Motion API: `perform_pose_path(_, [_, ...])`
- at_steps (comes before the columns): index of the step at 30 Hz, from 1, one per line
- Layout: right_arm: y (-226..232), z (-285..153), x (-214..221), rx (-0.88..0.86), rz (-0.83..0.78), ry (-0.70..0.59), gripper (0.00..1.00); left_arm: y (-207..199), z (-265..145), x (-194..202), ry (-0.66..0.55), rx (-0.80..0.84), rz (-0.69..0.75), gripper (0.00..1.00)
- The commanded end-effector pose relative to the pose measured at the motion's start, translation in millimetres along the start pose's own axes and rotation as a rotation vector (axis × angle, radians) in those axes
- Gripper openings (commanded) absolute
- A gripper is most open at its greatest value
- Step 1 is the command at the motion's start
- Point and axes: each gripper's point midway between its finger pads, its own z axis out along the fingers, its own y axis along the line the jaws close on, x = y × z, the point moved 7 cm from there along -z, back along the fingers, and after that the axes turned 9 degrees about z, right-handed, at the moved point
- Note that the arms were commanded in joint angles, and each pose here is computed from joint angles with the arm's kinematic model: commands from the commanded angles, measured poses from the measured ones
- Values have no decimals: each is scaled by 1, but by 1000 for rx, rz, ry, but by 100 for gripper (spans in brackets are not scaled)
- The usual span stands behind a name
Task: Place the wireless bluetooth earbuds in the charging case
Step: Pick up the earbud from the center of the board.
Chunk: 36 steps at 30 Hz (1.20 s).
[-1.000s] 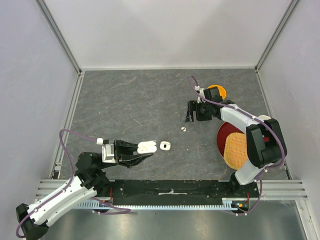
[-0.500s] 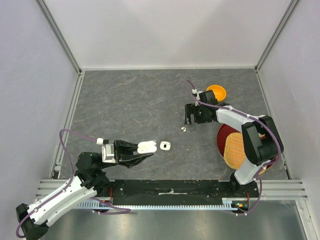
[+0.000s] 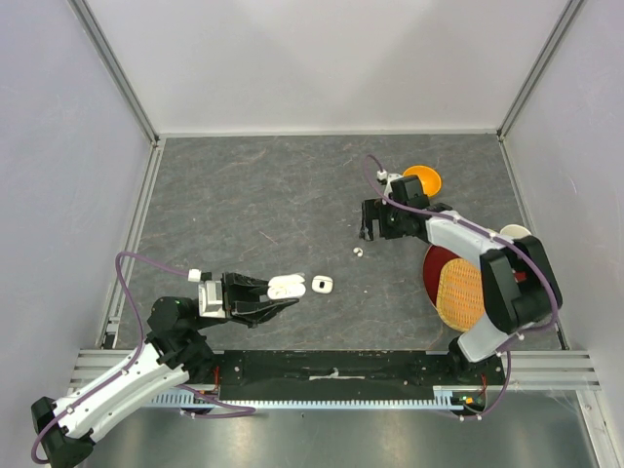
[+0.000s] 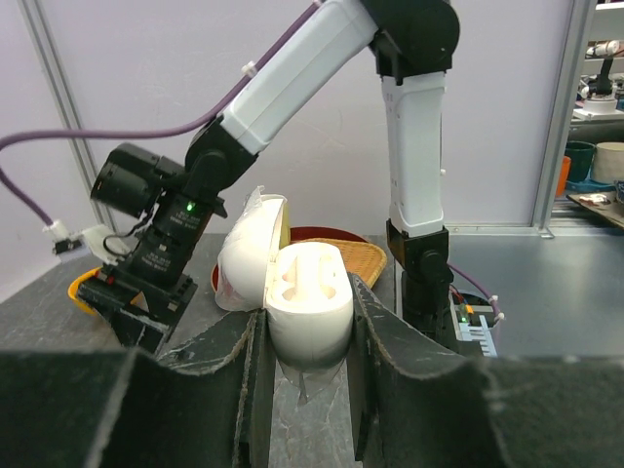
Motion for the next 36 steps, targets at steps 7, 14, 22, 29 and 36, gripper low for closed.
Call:
perform_pose_path(7, [-4,26,16,8,-10,105,91,5,2,-14,-47,-32,51,2])
perform_pose_path(14, [-1,12,10,-4,-10,43,89,4,1,-14,-51,-29,41,2])
perform_pose_path(22, [0,14,10,-14,-11,45,84,5,1,-16,-54,-32,46,2])
perform_pose_path(29, [-2,21,13,-10,-11,72,79,3,1,-15,-52,-27,32,2])
perform_pose_path(36, [-1,27,15,-27,-3,82,77,4,2,-13,-44,-27,32,2])
